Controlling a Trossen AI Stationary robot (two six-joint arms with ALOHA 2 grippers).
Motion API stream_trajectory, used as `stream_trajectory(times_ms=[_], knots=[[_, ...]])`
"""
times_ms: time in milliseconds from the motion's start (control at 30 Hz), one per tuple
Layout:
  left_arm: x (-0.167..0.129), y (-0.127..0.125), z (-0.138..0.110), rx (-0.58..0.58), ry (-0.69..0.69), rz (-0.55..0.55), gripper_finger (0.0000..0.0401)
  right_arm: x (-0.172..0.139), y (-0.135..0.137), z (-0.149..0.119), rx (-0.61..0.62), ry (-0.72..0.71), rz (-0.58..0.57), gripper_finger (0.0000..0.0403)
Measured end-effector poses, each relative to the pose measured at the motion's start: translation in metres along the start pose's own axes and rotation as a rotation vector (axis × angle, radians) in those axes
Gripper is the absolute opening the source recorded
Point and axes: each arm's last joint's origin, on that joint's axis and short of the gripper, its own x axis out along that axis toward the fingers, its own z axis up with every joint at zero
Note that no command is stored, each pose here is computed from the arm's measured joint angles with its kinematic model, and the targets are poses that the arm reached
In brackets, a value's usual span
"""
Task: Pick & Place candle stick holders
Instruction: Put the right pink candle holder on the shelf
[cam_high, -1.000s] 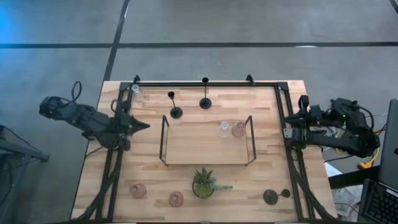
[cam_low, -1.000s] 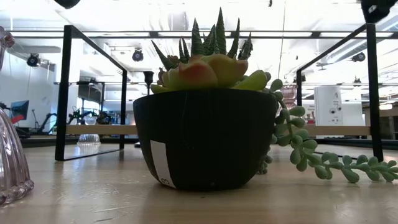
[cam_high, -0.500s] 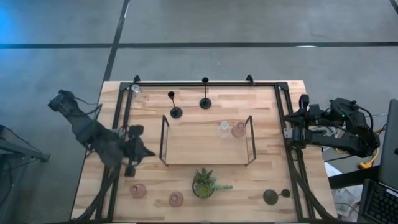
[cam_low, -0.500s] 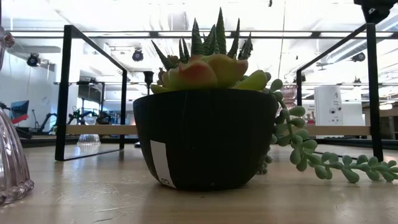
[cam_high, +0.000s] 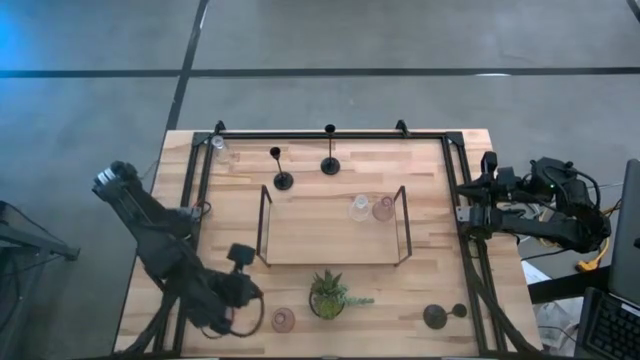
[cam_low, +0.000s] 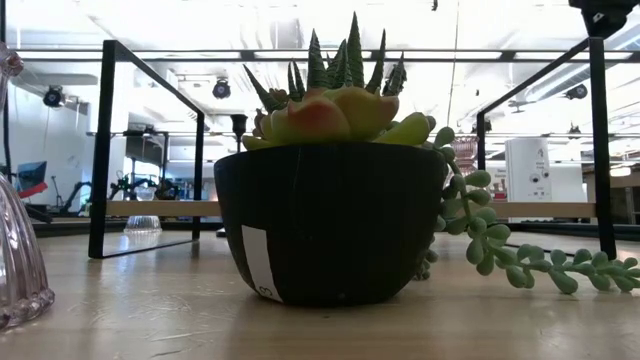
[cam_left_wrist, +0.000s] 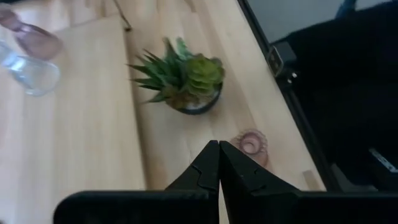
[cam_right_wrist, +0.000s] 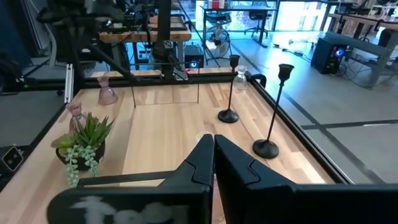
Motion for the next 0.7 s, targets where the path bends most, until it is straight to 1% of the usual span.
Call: stream_trajectory(times_ms=[133, 233, 467, 567, 700], knots=[[0.022, -0.009, 0.002, 0.013, 0.047, 0.015, 0.0012, 0.000, 0.000, 0.000, 0.000, 0.000, 0.000, 0.0008], [0.034, -0.013, 0.003, 0.012, 0.062, 0.027, 0.0022, 0.000, 0.000, 0.000, 0.000, 0.000, 0.000, 0.0008], [0.057, -0.009, 0.005, -0.054, 0.102, 0.040, 0.0080, 0.000, 0.000, 0.000, 0.000, 0.000, 0.000, 0.0008], [0.066, -0.003, 0.006, -0.100, 0.151, -0.009, 0.0103, 0.000, 0.000, 0.000, 0.000, 0.000, 0.001, 0.0008], [0.075, 0.005, 0.008, -0.151, 0.225, -0.138, 0.0115, 0.000, 0.000, 0.000, 0.000, 0.000, 0.001, 0.0008]])
